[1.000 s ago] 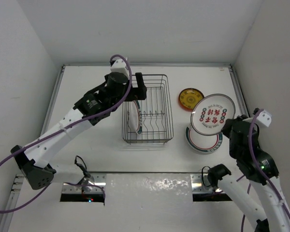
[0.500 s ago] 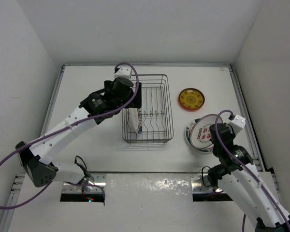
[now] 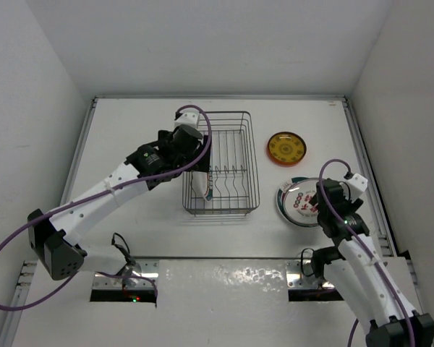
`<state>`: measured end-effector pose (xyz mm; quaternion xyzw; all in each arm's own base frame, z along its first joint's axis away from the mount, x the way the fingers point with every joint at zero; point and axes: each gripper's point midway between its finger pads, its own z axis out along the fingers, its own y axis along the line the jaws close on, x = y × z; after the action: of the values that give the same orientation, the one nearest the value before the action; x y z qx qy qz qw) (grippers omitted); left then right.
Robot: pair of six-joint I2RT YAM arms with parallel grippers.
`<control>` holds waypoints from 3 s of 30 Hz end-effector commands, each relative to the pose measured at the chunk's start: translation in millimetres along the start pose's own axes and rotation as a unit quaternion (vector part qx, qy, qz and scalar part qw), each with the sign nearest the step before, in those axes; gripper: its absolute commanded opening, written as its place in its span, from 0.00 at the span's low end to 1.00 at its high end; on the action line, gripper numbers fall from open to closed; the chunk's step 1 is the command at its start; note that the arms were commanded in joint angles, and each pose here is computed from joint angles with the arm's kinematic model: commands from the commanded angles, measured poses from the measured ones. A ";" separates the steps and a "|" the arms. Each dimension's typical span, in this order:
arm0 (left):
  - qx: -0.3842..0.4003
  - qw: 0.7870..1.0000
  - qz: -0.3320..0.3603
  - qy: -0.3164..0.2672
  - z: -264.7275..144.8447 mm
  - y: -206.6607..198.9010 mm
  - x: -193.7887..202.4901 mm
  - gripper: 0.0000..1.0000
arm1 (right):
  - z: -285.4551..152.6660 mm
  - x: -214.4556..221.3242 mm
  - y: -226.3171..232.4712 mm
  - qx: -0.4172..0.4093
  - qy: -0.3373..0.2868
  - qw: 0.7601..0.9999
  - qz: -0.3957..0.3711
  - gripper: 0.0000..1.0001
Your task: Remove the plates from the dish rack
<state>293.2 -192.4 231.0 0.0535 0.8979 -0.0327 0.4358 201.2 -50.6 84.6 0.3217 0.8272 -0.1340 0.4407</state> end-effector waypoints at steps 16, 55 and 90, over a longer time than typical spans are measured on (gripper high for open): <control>-0.038 0.999 0.003 0.006 16.1 -6.6 -7.1 0.96 | -16.0 -22.7 31.3 -0.039 0.063 0.995 -0.064 0.99; -0.055 0.981 -0.046 -0.179 -64.3 -2.7 -173.5 0.00 | -153.8 -123.9 209.5 -0.530 0.044 0.844 -0.074 0.99; 0.135 0.976 -0.139 -0.103 -10.0 -16.0 -60.4 0.89 | -55.7 -94.6 36.1 -0.091 0.065 0.991 -0.080 0.00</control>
<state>330.4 -242.3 290.7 -0.0162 0.8275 -0.2713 0.4913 247.1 6.3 207.9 0.1853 0.8913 0.0199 0.4134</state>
